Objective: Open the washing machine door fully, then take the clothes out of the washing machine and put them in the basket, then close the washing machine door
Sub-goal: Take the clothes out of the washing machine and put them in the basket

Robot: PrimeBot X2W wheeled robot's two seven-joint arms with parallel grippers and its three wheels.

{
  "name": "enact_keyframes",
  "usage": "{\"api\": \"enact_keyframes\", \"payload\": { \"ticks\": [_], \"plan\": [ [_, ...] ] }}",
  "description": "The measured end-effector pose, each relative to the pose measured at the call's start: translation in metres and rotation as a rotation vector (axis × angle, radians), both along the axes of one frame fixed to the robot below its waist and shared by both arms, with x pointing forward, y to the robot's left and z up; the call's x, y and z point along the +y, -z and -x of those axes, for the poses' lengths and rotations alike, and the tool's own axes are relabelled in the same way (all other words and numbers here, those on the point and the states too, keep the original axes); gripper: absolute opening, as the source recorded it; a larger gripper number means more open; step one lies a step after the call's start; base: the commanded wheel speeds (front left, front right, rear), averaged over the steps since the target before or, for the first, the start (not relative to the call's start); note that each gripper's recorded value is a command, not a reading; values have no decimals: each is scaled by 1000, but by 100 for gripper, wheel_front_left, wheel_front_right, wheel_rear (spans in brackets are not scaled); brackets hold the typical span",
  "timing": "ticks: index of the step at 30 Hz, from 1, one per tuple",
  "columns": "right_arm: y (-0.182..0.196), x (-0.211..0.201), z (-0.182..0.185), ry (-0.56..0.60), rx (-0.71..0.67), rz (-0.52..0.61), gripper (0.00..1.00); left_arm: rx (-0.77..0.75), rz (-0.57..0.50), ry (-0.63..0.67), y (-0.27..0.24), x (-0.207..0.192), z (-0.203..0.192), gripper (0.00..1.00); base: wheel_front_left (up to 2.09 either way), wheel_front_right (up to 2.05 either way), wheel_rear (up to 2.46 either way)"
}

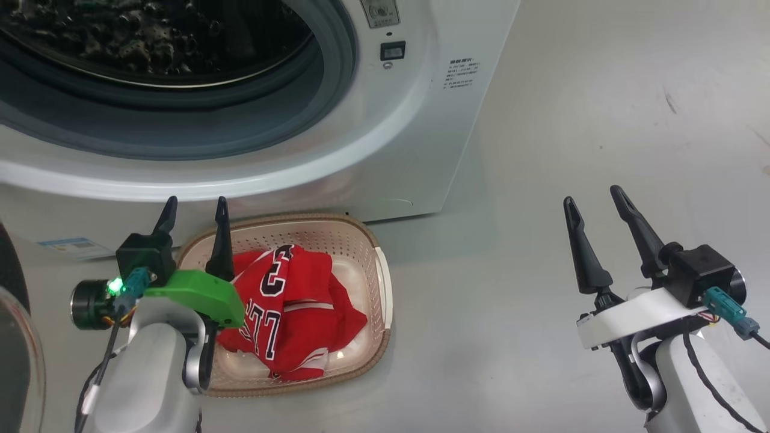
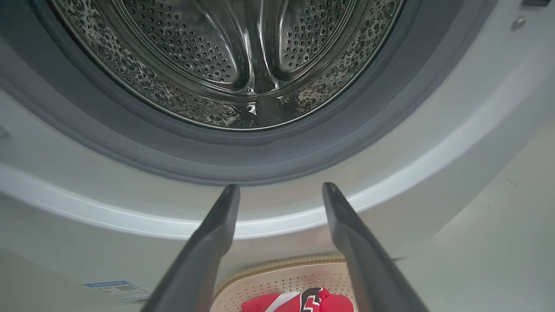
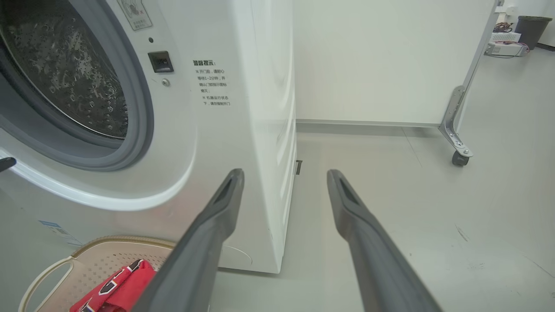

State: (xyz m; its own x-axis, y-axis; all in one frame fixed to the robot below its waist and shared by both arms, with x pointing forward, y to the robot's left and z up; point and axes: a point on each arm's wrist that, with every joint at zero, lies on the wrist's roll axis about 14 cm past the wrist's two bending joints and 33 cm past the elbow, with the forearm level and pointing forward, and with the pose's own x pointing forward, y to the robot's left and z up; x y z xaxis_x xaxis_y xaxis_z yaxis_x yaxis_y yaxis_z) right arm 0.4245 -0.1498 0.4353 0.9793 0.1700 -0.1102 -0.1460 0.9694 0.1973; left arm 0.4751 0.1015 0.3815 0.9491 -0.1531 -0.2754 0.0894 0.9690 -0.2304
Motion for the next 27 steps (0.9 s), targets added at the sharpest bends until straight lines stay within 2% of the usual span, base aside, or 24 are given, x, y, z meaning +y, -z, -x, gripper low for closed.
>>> {"api": "enact_keyframes", "payload": {
  "ticks": [10,27],
  "plan": [
    [-23,5,24,-5,-48,0,100,-125,-37,-32,-48,18,34,100,0,0,0],
    [-46,14,58,-12,-99,-4,100,-218,-66,-67,-82,34,94,100,0,0,0]
  ]
}}
